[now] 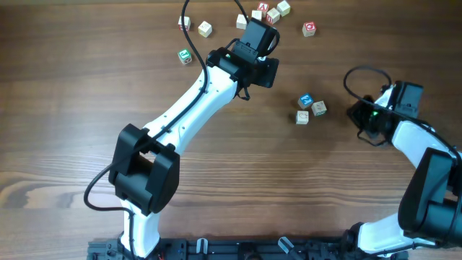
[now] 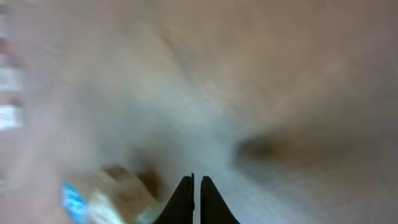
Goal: Form a circle
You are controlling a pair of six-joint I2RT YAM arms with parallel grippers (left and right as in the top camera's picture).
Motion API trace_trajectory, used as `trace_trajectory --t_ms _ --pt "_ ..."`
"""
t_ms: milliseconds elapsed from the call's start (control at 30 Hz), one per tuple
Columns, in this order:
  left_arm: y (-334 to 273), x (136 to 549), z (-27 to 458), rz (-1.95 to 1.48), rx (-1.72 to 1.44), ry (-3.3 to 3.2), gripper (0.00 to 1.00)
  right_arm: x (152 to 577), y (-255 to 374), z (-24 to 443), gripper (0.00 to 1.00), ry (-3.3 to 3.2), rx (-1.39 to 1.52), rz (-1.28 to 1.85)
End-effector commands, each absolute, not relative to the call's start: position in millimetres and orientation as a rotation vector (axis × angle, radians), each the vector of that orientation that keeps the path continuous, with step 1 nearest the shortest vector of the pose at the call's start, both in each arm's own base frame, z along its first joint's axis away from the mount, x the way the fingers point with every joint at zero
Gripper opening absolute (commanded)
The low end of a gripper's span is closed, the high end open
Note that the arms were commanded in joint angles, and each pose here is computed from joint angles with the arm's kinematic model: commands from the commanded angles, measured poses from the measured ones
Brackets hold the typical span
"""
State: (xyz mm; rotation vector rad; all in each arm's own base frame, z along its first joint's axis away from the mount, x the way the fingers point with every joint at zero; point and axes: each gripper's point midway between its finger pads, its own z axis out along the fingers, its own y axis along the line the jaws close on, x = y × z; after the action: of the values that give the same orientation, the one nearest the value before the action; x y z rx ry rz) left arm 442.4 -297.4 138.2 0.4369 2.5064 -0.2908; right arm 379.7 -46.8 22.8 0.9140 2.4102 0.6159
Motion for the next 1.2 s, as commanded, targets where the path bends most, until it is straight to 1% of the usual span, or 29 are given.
trace_trajectory --t_ms 0,67,367,600,867,1167 --pt "-295 443 147 -0.292 0.411 2.491 0.64 395 -32 37 0.06 2.35 0.857 0.76" --pt "-295 443 147 -0.291 0.411 2.491 0.64 392 -31 36 0.04 2.367 0.839 0.753" --pt "-295 444 147 -0.292 0.411 2.491 0.64 388 -26 31 0.05 2.373 0.945 0.788" --pt "-295 443 147 -0.291 0.411 2.491 0.65 380 -13 10 0.04 2.444 0.972 0.822" --pt "-295 443 147 -0.291 0.411 2.491 0.65 380 0 9 0.04 2.468 0.942 0.841" --pt "-295 443 147 -0.291 0.411 2.491 0.65 382 0 11 0.05 2.451 0.958 0.853"
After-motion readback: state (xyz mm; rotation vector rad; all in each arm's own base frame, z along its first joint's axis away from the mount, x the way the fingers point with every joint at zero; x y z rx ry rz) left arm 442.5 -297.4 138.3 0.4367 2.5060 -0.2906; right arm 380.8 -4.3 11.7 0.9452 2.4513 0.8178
